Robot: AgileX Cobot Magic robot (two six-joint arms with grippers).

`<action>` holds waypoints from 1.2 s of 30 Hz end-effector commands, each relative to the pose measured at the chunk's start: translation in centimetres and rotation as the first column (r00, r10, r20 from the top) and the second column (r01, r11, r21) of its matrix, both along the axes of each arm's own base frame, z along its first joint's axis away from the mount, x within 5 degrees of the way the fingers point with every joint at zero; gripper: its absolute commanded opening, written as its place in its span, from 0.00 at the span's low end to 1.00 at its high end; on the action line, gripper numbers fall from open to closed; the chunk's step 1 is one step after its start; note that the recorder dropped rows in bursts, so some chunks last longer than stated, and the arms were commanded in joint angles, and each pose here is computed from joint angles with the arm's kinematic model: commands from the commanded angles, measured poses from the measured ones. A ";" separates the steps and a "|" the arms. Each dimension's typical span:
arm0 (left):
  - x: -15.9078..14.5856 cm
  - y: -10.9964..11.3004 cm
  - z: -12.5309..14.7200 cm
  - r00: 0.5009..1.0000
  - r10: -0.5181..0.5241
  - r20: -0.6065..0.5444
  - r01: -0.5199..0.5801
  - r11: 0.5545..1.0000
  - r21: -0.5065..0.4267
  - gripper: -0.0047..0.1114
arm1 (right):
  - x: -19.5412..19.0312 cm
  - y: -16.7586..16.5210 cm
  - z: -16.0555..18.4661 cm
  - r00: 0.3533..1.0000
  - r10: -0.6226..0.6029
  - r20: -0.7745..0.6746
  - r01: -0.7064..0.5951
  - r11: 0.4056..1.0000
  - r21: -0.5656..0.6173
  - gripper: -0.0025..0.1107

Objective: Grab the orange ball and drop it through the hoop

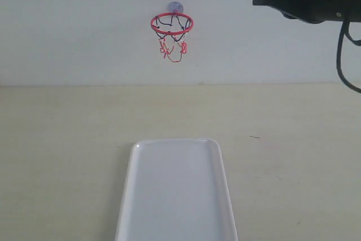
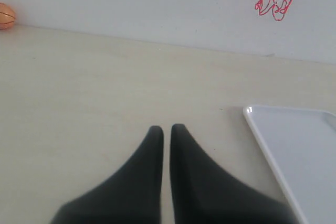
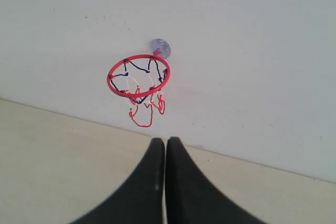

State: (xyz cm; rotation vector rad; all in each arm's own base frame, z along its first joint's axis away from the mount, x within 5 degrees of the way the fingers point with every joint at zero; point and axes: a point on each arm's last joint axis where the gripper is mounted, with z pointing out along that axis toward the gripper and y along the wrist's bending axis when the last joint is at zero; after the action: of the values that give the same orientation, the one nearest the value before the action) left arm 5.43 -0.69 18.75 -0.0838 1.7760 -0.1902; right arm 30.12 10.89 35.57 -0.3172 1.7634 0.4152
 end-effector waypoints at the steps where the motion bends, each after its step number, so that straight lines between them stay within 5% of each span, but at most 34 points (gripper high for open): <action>1: 0.0 0.0 -0.1 1.000 -0.002 -0.001 0.002 1.000 0.008 0.08 | -0.4 -0.1 0.3 1.000 0.007 0.012 -0.007 1.000 0.000 0.02; 12: 0.0 0.0 -0.1 1.000 -0.002 -0.001 0.002 1.000 0.008 0.08 | -0.8 -0.3 0.8 1.000 -0.004 0.029 0.004 1.000 0.001 0.02; 21: 0.0 0.0 -0.1 1.000 -0.002 -0.001 0.002 1.000 0.008 0.08 | -6.7 -3.0 4.7 0.978 -0.085 0.191 0.086 0.996 0.003 0.02; 28: 0.0 0.0 -0.1 1.000 -0.002 -0.001 0.002 1.000 0.008 0.08 | -13.5 -6.9 0.2 0.948 -0.276 0.157 0.276 0.961 0.021 0.02; 36: 0.0 0.0 -0.1 1.000 -0.002 -0.001 0.002 1.000 0.008 0.08 | -22.1 -8.3 -6.6 0.958 -0.153 0.243 0.137 0.987 0.082 0.02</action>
State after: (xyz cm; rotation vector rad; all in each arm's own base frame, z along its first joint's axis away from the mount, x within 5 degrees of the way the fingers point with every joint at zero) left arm 5.43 -0.69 18.75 -0.0838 1.7760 -0.1902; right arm 10.00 2.52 30.85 -0.1282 1.5555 0.2468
